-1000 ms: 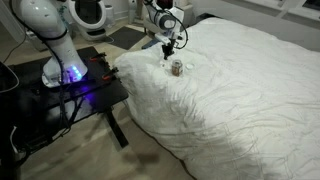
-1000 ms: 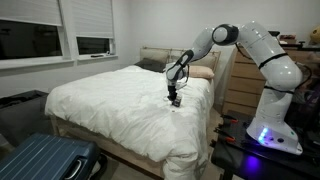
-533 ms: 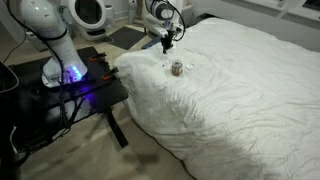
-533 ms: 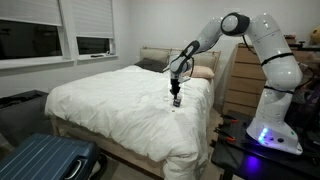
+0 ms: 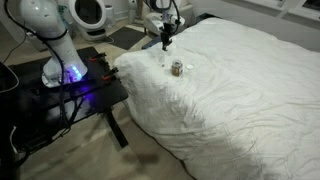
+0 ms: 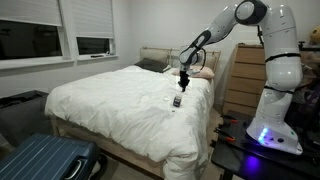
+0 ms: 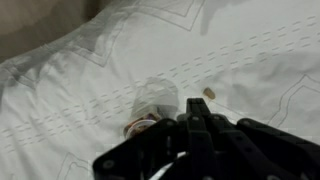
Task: Take the objects from the bed and put them in the bottle
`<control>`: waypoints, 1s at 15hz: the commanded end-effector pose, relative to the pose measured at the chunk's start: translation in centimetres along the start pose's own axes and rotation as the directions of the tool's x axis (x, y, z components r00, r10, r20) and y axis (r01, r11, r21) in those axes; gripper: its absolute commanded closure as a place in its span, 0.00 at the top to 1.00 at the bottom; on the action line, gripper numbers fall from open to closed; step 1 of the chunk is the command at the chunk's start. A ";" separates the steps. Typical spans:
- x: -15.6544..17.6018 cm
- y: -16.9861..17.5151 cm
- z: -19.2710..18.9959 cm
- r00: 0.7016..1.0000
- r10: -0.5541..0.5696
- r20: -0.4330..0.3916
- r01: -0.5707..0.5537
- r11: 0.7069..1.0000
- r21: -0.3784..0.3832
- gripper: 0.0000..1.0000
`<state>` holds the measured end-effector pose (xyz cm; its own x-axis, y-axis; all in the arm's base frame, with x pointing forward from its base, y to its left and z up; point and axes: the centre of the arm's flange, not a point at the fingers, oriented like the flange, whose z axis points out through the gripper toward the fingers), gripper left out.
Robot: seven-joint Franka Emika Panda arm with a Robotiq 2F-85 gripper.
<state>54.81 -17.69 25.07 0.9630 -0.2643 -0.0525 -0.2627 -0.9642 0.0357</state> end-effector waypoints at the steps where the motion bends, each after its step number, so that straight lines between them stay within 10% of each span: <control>1: -2.6 3.0 -2.0 0.996 0.066 -0.057 -0.067 0.998 -0.020 0.00; 15: 1.0 8.0 0.6 0.989 0.110 -0.101 -0.116 0.992 -0.054 0.00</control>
<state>52.13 -24.92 25.12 0.9280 -0.3708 0.0361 -0.3726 -0.9245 0.0810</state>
